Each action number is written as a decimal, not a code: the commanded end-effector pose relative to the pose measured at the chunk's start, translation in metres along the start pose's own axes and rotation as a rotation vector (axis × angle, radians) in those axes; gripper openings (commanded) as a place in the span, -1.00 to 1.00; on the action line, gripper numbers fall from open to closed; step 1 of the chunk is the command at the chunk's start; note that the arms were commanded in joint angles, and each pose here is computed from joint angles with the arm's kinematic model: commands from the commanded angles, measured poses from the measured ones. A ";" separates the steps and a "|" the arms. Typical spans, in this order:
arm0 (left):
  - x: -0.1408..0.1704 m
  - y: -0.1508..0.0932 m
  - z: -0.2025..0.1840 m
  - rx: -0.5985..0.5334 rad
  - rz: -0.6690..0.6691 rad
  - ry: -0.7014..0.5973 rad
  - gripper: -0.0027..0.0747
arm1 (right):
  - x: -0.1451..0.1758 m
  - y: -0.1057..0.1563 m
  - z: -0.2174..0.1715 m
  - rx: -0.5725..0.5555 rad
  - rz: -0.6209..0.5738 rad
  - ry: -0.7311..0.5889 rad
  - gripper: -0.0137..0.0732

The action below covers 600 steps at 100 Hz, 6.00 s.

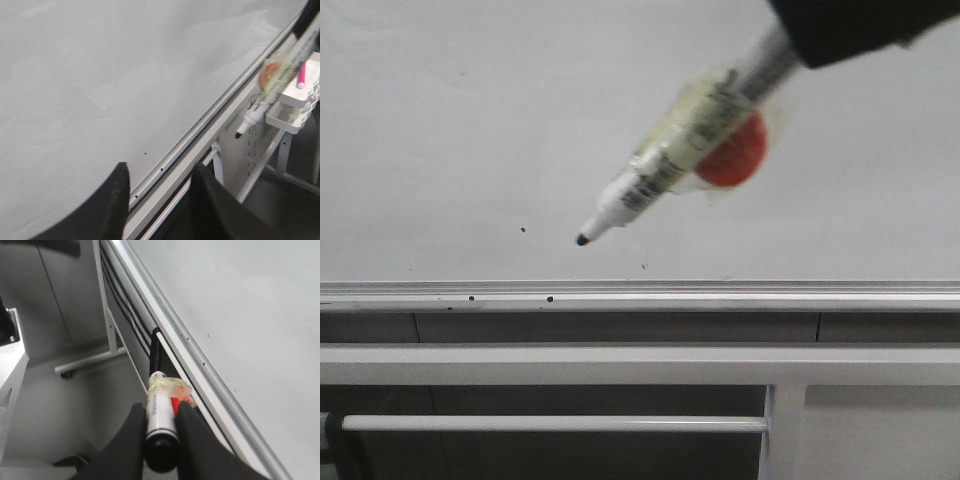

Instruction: Write number 1 on whiteboard

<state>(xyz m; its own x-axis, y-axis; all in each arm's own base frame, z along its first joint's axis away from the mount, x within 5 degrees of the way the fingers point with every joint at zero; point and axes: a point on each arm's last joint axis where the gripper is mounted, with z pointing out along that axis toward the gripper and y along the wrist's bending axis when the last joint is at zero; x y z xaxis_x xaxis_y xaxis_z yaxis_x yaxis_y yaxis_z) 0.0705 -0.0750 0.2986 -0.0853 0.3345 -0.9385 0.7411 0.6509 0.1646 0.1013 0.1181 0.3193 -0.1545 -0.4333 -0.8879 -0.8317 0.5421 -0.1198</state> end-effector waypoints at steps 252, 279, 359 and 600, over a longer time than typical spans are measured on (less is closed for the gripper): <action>-0.006 0.014 -0.004 -0.127 -0.167 -0.120 -0.98 | 0.049 -0.036 -0.014 0.442 0.191 -0.338 -0.79; -0.006 0.014 -0.004 -0.127 -0.167 -0.120 -0.98 | 0.058 -0.044 0.013 0.435 0.210 -0.221 -0.79; -0.008 -0.008 0.002 0.076 -0.009 -0.104 0.19 | 0.009 -0.005 0.019 0.030 0.158 -0.015 -0.79; -0.006 -0.032 0.094 0.192 0.164 -0.095 -0.16 | -0.063 -0.010 0.039 -0.056 0.182 -0.024 -0.79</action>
<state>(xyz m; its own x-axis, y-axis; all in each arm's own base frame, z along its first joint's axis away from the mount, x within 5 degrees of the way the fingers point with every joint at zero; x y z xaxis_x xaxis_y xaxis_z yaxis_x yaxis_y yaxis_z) 0.1094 -0.1568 0.2529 0.0529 0.4498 -0.8915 0.8557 0.4398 0.2727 0.1385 0.1674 0.3409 -0.3422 -0.3850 -0.8571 -0.8254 0.5591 0.0783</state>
